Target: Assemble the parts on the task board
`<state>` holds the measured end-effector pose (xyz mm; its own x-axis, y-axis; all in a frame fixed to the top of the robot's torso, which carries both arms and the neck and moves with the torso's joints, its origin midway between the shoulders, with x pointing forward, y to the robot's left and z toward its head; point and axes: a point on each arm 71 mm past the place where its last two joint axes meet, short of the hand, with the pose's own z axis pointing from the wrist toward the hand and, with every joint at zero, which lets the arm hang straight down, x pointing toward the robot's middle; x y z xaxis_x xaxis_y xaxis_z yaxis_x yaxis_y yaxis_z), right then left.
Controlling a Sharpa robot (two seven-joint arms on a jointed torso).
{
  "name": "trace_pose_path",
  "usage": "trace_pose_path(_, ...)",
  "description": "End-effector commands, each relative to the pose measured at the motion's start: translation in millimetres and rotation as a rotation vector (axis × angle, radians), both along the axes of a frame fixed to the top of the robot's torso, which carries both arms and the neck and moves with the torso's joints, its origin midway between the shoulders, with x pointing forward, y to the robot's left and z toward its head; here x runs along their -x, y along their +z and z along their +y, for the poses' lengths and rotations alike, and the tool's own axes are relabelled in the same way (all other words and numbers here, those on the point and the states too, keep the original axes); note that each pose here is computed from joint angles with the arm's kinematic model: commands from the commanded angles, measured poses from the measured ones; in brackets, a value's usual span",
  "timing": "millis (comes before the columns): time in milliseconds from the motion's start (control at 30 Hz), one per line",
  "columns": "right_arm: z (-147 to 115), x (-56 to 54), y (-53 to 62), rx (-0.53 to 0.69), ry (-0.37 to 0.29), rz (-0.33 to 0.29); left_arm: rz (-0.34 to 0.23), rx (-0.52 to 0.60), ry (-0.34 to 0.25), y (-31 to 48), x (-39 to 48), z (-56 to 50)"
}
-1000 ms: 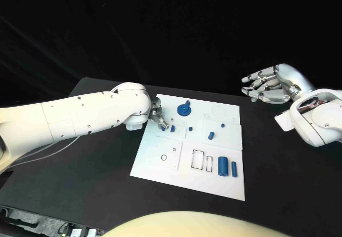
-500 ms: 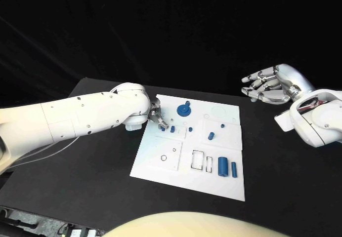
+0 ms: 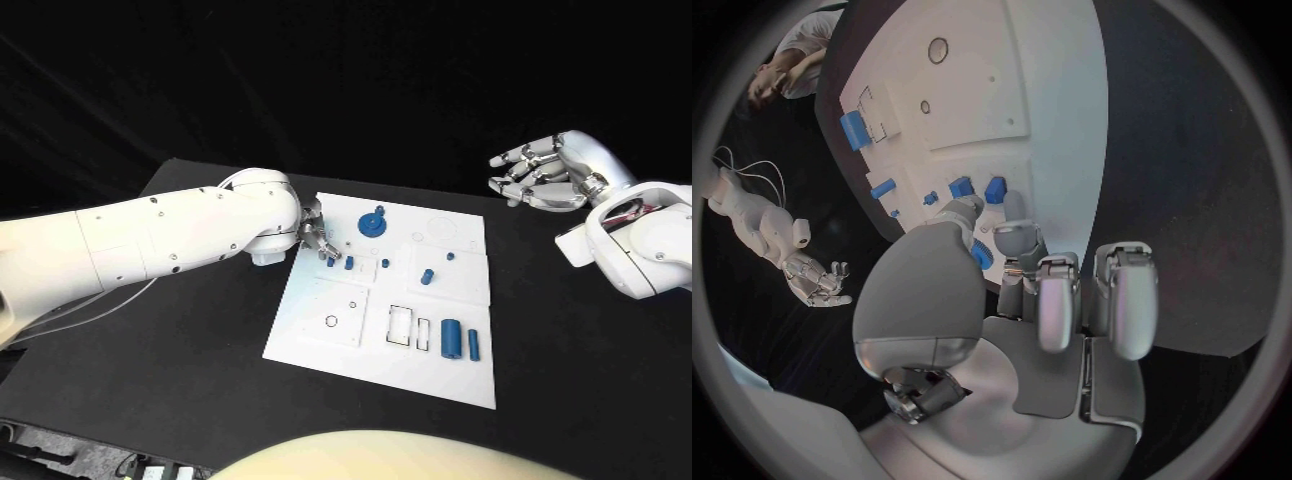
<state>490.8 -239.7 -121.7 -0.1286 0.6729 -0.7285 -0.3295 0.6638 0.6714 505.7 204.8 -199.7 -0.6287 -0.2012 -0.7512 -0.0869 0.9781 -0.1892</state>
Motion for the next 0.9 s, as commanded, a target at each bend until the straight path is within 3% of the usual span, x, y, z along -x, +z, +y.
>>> trace_pose_path(33, 1.0, -0.1, -0.3, 0.003, 0.008, 0.0, -0.008, 0.021, 0.049, 2.3, 0.7, 0.9)
trace_pose_path(267, 0.7, -0.8, -1.8, 0.002, 0.011, 0.01, -0.048, 0.068, 0.077, 9.6, 1.1, 3.7)
trace_pose_path(467, 0.3, -0.6, -4.4, -0.003, 0.014, 0.01, -0.125, 0.175, 0.069, 18.1, 1.7, 1.1)
trace_pose_path(733, 1.6, -0.1, -10.8, -0.015, 0.022, 0.024, -0.415, 0.454, -0.075, 38.1, 3.7, -28.0)
trace_pose_path(900, 1.5, -1.5, -12.9, -0.015, 0.02, 0.027, -0.541, 0.514, -0.191, 40.3, 7.9, -42.8)
